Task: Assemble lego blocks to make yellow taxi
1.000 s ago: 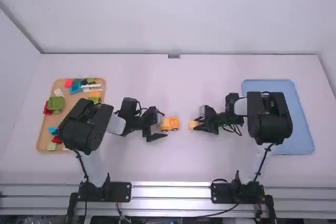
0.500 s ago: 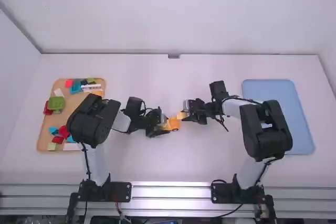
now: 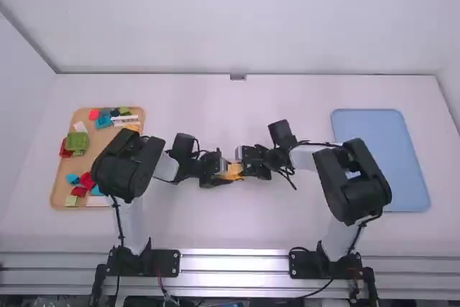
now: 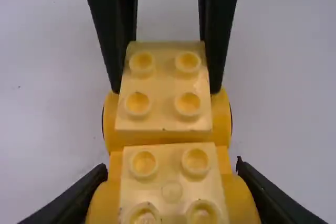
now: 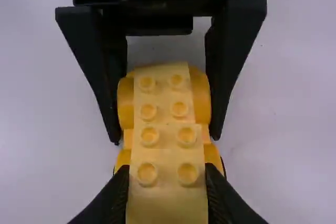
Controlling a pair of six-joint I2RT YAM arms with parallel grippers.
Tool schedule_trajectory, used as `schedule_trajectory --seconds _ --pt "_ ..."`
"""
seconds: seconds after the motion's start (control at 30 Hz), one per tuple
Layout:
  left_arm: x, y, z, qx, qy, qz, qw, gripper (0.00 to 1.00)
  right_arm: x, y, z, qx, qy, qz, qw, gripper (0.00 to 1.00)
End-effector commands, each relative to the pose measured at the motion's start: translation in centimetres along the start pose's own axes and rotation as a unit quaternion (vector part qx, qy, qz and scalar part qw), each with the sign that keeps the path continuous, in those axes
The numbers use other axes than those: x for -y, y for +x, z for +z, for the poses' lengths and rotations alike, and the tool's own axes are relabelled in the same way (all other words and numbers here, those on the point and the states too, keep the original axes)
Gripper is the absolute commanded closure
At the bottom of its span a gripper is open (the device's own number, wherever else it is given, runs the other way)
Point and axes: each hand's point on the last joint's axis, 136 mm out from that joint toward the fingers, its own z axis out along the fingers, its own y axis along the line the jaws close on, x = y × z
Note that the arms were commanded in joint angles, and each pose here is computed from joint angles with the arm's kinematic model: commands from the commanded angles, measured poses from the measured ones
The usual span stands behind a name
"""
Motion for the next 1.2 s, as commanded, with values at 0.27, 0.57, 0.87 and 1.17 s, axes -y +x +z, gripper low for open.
schedule_trajectory --seconds 0.27,0.57,0.87,1.17 --pt "1.6 0.9 0.4 -0.015 0.029 -0.005 0.999 0.52 -0.3 0.2 0.5 -0.017 0.002 0.004 1.0 0.59" --pt "1.5 0.9 0.4 -0.016 0.03 -0.008 0.999 0.51 0.4 -2.0 -1.6 0.06 0.003 0.005 0.998 0.45" --pt "1.4 0.9 0.4 -0.017 0.028 -0.006 0.999 0.49 -0.2 -2.9 -3.7 0.132 -0.014 -0.025 0.991 0.37" --pt "1.4 0.9 0.4 -0.017 0.028 -0.006 0.999 0.48 -0.8 -2.7 -2.4 0.102 -0.023 -0.034 0.994 0.36"
